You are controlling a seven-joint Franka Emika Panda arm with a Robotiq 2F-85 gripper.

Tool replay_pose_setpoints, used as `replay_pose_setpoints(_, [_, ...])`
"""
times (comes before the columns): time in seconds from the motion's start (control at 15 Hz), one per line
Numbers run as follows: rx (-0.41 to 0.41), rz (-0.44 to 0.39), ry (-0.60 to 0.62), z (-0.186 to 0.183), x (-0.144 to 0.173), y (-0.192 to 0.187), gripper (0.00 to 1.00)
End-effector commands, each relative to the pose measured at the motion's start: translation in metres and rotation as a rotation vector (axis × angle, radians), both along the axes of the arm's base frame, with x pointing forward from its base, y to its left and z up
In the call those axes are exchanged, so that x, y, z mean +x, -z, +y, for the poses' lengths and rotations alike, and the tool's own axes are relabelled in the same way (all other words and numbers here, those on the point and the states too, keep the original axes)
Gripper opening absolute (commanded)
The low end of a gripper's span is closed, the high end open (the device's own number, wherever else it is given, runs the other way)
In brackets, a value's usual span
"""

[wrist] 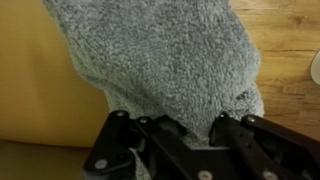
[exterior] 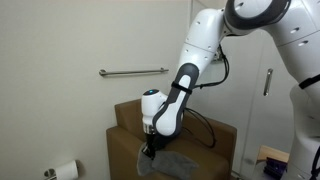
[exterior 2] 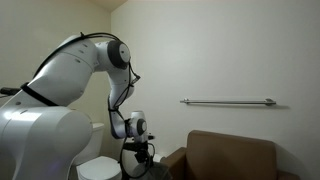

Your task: Use the towel to wipe the left armrest of the chair

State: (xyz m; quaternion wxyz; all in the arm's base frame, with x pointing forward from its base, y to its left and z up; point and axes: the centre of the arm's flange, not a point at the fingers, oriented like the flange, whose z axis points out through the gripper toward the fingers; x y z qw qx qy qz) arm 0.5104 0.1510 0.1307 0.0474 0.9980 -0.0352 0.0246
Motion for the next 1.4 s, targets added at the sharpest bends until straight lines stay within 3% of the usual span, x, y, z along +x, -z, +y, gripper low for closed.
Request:
replay_pose_setpoints(0.0, [0.013,0.050,-0.015,-0.010,0.068,0.046,0.06])
replay_pose_setpoints(0.27, [-0.022,0.058,-0.013,-0.010,0.130,0.035,0.06])
replay_pose_setpoints(0.67, [-0.055,-0.047,0.004,-0.018,0.191,0.011,0.06])
replay_pose_setpoints(1.0, [-0.050,-0.060,0.025,-0.030,0.189,0.000,0.06])
replay_pose_setpoints(1.33, [0.028,0.004,0.003,-0.023,0.130,0.000,0.06])
